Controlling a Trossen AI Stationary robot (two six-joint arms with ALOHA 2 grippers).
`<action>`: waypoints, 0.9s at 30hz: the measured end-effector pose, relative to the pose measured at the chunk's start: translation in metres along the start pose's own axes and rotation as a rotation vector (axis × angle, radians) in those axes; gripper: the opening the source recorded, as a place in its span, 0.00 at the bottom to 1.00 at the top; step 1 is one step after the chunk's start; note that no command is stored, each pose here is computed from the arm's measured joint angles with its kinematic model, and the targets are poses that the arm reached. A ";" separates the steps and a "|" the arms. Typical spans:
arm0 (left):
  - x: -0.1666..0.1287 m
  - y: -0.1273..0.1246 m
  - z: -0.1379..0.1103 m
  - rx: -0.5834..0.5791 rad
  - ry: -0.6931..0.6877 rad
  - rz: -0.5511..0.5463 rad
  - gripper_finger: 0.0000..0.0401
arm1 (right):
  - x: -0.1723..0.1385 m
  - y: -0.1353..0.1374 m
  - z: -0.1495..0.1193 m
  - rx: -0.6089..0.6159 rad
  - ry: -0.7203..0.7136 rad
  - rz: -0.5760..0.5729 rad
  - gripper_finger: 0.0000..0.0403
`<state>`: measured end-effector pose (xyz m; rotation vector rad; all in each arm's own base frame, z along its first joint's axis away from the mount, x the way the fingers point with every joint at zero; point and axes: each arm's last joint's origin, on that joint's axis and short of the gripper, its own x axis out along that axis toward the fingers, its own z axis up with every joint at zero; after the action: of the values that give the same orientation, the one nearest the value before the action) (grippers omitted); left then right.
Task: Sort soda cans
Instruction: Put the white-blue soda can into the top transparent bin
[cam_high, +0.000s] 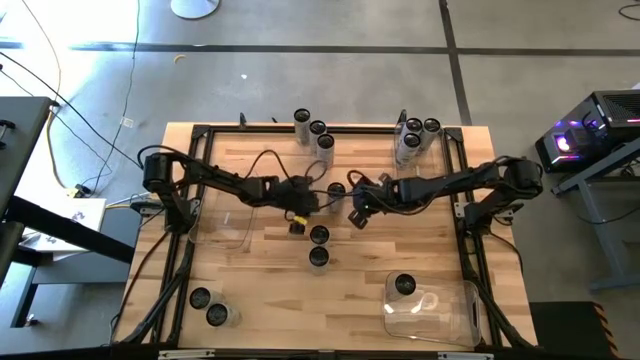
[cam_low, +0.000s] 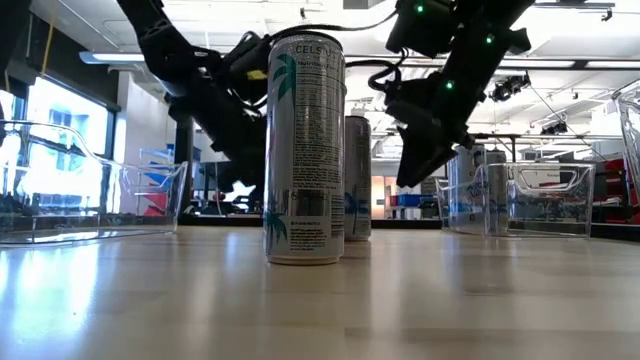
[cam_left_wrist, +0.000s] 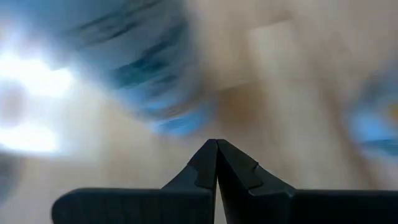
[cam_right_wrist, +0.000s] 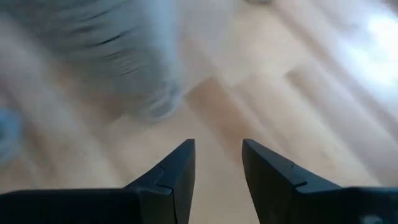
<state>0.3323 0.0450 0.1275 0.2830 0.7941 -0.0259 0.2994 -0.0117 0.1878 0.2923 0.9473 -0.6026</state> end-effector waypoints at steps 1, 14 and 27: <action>0.000 0.005 -0.002 -0.014 0.013 0.045 0.00 | -0.001 0.003 0.000 -0.015 0.009 0.050 0.31; -0.003 0.035 -0.002 -0.121 -0.177 -0.107 0.00 | -0.002 0.012 0.015 -0.030 -0.104 0.197 0.31; 0.000 -0.011 0.007 -0.040 -0.065 -0.109 0.00 | -0.002 0.002 -0.002 -0.019 -0.021 -0.036 0.31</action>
<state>0.3356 0.0323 0.1297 0.1994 0.7436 -0.1211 0.2987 -0.0081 0.1881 0.2516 0.9391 -0.6285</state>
